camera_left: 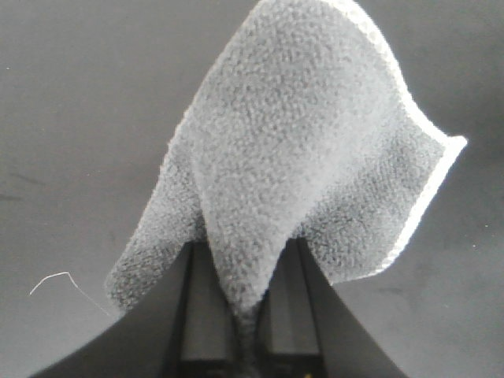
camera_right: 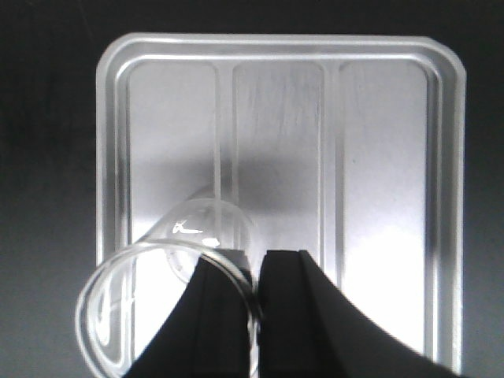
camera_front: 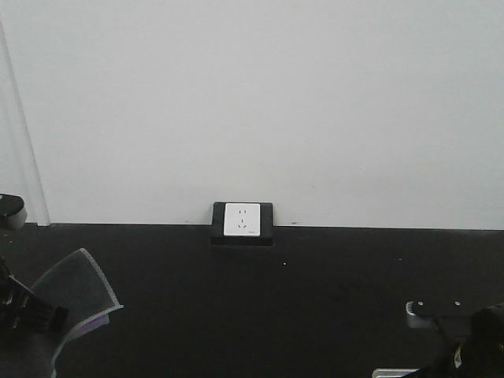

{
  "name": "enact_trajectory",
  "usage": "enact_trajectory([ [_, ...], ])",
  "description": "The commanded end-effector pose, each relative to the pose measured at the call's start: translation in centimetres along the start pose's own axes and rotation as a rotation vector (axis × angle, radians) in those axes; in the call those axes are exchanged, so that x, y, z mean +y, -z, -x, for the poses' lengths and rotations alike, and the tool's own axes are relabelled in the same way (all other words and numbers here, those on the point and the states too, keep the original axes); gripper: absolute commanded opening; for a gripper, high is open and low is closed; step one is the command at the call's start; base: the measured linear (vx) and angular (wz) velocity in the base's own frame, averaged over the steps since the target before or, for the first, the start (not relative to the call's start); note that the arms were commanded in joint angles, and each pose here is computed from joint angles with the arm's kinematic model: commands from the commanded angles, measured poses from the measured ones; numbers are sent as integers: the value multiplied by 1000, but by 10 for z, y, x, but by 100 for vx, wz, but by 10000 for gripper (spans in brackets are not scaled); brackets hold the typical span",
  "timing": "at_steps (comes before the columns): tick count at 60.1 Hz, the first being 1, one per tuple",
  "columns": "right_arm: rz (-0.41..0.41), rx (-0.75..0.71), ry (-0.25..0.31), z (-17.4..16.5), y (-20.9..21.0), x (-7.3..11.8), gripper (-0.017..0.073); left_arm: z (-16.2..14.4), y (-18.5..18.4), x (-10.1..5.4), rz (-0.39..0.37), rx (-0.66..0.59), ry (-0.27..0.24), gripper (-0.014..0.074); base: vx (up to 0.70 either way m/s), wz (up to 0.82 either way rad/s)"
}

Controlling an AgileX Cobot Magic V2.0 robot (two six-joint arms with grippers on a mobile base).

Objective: Wipe beaker with gray cloth and return to tray
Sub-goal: 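Lift the beaker and bring both grippers together in front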

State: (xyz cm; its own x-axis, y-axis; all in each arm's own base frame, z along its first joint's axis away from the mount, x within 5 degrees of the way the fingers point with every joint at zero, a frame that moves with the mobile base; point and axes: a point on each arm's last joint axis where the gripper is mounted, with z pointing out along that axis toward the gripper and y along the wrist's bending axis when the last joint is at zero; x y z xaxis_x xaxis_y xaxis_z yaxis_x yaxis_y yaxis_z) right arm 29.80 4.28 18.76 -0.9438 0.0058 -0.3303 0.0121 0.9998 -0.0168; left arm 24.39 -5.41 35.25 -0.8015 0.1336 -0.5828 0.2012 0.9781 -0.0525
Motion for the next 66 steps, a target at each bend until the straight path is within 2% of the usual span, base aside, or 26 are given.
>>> enact_trajectory([
  [1,11,-125,11,10,34,-3,-12,10,15,-2,-8,-107,-4,-3,0,0],
  [16,64,-321,28,0,104,-6,-11,13,16,-3,-10,-142,-3,-3,0,0],
  [23,155,-405,55,-7,132,-2,-10,16,16,-5,-42,-173,13,-3,0,0],
  [28,238,-435,82,-10,141,4,-8,19,17,-13,-99,-205,-22,-3,0,0],
  [32,339,-442,74,-10,143,13,-8,21,18,-26,-183,-249,-51,-3,0,0],
  [35,393,-446,90,-8,142,18,-8,23,19,-35,-239,-278,-77,-3,0,0],
  [42,531,-461,80,0,136,31,-8,26,16,-62,-390,-345,-85,-2,0,0],
  [46,604,-453,58,4,130,38,-8,26,10,-78,-459,-333,-93,-1,0,0],
  [49,643,-449,72,7,125,44,-8,25,1,-90,-500,-311,-106,0,0,0],
  [55,696,-433,118,8,116,59,-8,24,-13,-114,-549,-289,-126,0,0,0],
  [57,704,-430,125,8,114,63,-8,24,-14,-115,-553,-288,-124,0,0,0],
  [58,708,-429,125,8,113,64,-8,23,-18,-123,-567,-282,-125,0,0,0],
  [66,703,-418,125,9,105,73,-8,18,-27,-145,-619,-256,-119,0,0,0],
])
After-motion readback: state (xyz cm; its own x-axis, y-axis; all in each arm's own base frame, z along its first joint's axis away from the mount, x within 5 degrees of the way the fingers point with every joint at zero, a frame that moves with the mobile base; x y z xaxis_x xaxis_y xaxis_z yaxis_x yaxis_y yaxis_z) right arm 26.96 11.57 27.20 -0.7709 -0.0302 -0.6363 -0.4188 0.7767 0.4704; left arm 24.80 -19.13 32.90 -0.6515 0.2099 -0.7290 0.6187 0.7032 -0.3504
